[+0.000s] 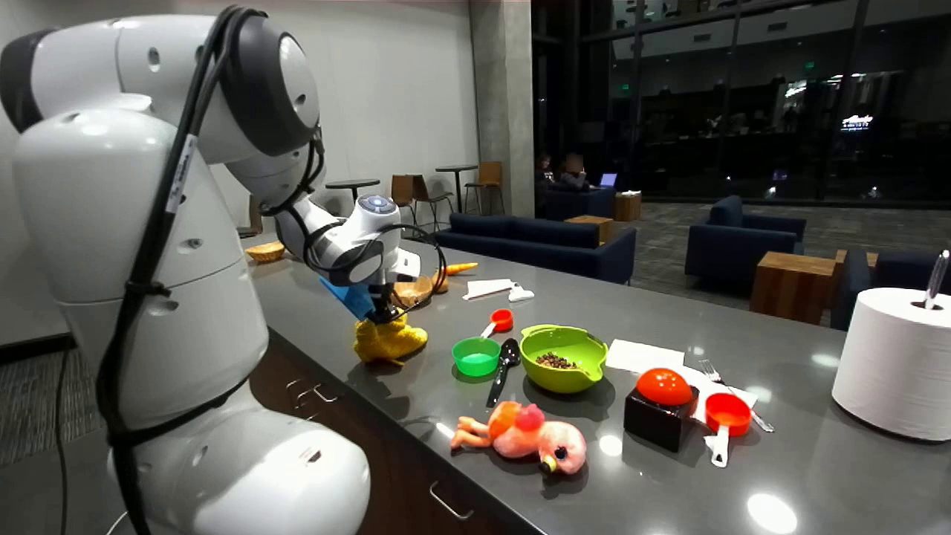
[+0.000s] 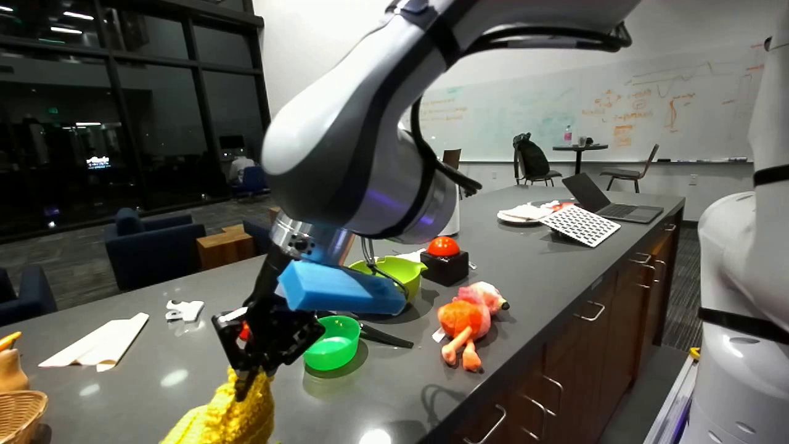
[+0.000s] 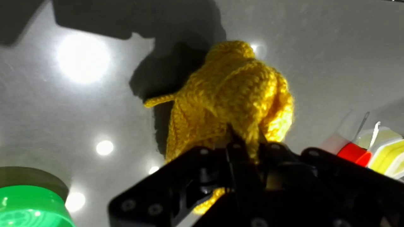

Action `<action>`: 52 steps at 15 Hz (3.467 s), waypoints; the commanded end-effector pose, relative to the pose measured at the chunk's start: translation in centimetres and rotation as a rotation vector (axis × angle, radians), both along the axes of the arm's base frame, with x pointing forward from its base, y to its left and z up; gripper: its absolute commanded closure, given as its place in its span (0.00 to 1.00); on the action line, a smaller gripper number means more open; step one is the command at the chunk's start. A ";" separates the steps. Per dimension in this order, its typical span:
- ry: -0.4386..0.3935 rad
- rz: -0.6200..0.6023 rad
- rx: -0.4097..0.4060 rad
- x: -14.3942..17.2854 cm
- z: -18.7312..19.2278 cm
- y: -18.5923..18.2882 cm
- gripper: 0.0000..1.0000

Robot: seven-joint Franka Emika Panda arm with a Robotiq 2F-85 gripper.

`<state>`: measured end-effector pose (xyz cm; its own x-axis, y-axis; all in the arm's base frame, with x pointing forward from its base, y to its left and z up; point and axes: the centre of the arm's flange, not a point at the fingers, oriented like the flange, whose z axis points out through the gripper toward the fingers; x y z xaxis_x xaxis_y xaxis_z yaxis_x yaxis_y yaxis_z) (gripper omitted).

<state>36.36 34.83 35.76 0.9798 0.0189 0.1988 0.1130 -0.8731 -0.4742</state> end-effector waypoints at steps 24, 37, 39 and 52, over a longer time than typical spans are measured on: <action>0.316 0.132 -0.319 5.0 -7.5 -9.6 0.49; 0.412 0.119 -0.454 5.9 -1.8 0.9 0.00; 0.396 0.118 -0.451 6.1 -2.9 3.7 0.00; 0.362 0.184 -0.528 9.8 -8.7 15.3 0.03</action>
<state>44.60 47.02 27.41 0.9498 0.2155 -0.2267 0.2026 -0.9761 -0.0790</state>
